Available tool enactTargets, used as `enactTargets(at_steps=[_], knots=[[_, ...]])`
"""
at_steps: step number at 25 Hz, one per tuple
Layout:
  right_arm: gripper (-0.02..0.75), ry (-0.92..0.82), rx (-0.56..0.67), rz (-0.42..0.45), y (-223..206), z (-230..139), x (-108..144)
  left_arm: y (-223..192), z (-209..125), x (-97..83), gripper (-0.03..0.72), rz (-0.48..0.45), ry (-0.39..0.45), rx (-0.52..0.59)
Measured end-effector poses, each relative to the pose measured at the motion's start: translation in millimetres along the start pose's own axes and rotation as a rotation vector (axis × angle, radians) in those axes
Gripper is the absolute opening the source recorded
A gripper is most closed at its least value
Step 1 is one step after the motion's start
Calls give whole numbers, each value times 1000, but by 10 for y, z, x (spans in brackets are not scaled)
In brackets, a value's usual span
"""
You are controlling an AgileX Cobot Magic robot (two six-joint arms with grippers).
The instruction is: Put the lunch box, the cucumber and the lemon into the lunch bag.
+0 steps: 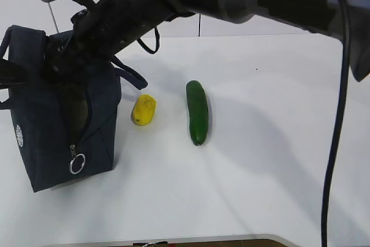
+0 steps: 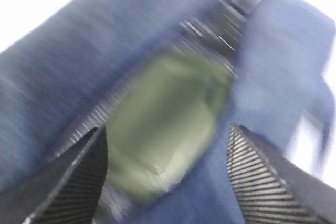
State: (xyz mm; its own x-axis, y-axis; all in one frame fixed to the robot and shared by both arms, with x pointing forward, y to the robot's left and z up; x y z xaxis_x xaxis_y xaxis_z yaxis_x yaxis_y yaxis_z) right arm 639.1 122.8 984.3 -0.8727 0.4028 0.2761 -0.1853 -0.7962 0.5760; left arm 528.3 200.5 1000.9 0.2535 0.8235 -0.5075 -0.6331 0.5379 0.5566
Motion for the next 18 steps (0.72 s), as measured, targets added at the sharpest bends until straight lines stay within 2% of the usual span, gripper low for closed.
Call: enactTargets(at_steps=[8, 15, 18], knots=[[567, -21, 173, -192, 324, -5, -205, 0, 3, 13, 7, 7, -5, -2], [567, -91, 187, -275, 592, 155, -216, 0, 11, 20, 7, 11, -9, -6], [566, -115, 215, -336, 705, 149, -274, 0, 11, 20, 7, 11, -9, -6]])
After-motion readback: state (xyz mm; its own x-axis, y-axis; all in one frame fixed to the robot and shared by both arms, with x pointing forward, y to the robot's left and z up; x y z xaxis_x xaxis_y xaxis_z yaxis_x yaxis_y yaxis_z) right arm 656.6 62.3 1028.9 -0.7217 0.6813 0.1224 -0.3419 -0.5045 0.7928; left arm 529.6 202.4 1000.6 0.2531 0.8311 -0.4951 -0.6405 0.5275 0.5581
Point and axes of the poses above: a point on each arm's last joint axis where the gripper is mounted, y pointing back along that axis away from the gripper, x along the wrist's bending axis when the last joint is at zero, z = x × y, the point moved 9 cm from there along -y, pointing out along that axis toward the gripper, and after that the axes turned 13 degrees about -y, right-handed, at the moved point
